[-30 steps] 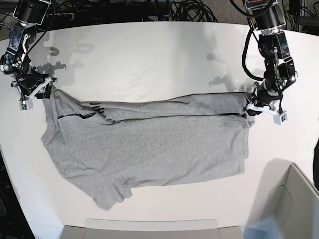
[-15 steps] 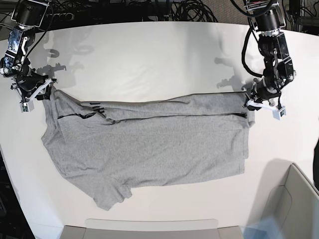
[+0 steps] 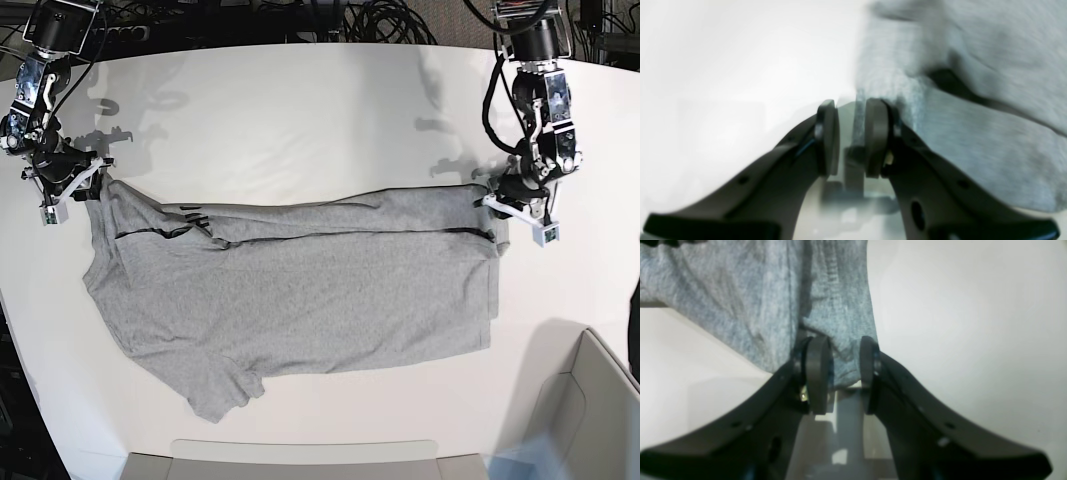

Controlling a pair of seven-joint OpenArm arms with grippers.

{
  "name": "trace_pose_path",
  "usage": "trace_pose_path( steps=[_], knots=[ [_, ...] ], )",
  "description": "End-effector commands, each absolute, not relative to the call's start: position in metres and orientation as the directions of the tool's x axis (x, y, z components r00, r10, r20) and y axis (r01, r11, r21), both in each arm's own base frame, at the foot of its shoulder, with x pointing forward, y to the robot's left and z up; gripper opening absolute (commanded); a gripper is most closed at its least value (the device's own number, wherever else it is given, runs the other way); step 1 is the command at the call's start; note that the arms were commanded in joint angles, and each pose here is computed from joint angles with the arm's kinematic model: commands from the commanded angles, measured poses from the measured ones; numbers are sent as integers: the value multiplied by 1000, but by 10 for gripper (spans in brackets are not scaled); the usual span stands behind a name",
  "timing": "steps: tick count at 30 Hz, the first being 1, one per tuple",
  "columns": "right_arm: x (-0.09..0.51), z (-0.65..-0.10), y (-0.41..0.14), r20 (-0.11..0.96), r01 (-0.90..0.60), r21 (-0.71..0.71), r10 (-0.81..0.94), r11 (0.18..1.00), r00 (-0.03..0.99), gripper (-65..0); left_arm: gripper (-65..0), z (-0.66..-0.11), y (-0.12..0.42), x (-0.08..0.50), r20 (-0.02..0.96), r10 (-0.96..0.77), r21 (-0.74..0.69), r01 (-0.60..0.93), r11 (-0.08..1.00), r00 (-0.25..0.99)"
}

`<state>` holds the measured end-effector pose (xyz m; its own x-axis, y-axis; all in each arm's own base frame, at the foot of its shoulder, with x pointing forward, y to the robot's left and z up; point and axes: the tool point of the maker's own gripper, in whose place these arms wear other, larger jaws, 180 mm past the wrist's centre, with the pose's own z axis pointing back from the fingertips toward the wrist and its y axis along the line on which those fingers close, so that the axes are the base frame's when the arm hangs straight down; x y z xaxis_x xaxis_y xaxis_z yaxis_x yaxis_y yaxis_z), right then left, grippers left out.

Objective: Fold the T-shirt properly
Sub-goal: 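Pull both grippers back toward the collar, straightening the folded layer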

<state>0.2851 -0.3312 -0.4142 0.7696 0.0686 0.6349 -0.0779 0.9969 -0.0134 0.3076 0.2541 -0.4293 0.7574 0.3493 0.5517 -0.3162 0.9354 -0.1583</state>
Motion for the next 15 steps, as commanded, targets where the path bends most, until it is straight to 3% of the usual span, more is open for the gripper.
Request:
trace_pose_path(
  steps=[1,8,10,12,14,15],
  knots=[
    [285,-411,-337,623,-84,-38,89,996,777,-482,-481,-431,243,306,525,328,-166,-283,945,785],
    [284,-410,-339,620,-84,-41,91,996,779,-485,-492,-452,231,295,468,304,-170,-252,953,830],
    [283,-413,-335,613,-97,-39,101,995,784,-498,-555,-461,231,289,446,296,-173,-243,955,845],
    [283,-416,-329,604,-119,-39,119,992,788,-554,-650,-463,232,287,440,297,-172,-245,954,847],
    [283,-416,-328,603,-123,-40,123,992,788,-642,-650,-462,240,287,446,312,-172,-261,950,839],
    [282,-417,-328,600,-122,-39,121,992,791,-650,-650,-462,243,285,444,323,-172,-274,946,836]
  ],
)
